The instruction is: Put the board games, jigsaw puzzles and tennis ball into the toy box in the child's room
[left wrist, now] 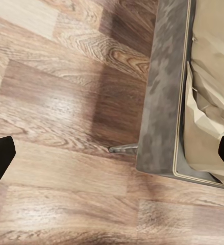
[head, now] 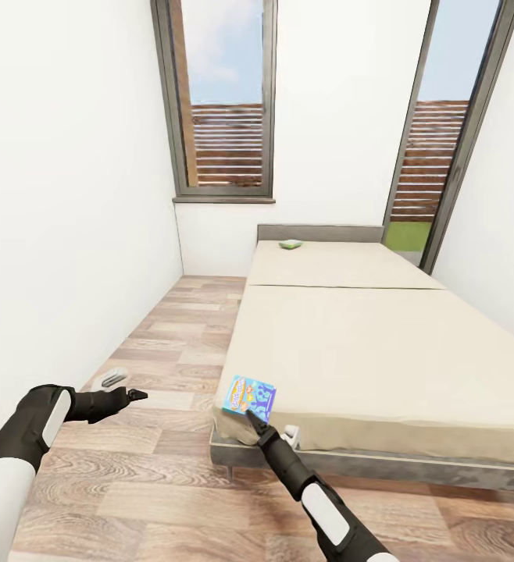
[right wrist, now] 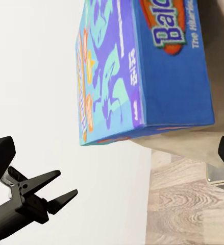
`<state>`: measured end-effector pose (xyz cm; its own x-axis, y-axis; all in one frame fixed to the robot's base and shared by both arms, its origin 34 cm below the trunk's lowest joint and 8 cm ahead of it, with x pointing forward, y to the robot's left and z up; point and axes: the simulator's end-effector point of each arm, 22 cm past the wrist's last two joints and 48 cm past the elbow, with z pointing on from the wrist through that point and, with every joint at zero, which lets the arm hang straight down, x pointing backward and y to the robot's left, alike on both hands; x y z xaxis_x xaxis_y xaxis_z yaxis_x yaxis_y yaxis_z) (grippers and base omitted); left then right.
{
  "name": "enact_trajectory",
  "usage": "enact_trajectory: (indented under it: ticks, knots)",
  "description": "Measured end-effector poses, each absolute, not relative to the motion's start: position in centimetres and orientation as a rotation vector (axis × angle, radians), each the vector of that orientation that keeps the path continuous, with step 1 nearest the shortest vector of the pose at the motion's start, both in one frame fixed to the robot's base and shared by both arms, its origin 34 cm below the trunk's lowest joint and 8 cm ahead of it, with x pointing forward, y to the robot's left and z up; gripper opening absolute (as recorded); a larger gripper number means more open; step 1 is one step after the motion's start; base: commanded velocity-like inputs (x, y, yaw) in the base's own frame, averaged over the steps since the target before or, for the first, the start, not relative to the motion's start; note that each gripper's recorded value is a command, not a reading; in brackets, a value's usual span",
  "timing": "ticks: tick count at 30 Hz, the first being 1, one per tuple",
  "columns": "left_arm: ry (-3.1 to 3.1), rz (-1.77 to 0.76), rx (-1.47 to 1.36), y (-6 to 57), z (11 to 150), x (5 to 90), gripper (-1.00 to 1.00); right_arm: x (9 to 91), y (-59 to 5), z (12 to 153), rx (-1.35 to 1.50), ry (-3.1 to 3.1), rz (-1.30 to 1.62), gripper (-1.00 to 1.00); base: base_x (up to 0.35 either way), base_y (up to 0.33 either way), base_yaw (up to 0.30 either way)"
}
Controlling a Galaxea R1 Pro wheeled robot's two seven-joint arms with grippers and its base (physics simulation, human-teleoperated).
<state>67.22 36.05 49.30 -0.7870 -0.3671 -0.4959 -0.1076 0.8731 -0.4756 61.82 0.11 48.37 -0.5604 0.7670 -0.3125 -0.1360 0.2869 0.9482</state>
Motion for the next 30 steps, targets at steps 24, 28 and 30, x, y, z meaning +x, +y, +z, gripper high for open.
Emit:
enact_trajectory:
  ticks: [24,28,30]
  knots:
    - [2.444,-0.573,-0.342,36.1,49.3,67.2,1.0,62.6,-1.4,48.3,0.633,1.711,1.372,1.0,0.0,0.0,0.0]
    - [2.444,-0.573,-0.342,36.1,49.3,67.2,1.0,62.5,-1.6,48.0,0.64,1.715,1.369,1.0,0.0,0.0,0.0]
    - [2.444,-0.573,-0.342,36.1,49.3,67.2,1.0,62.5,-1.6,48.0,0.641,1.716,1.368,1.0,0.0,0.0,0.0]
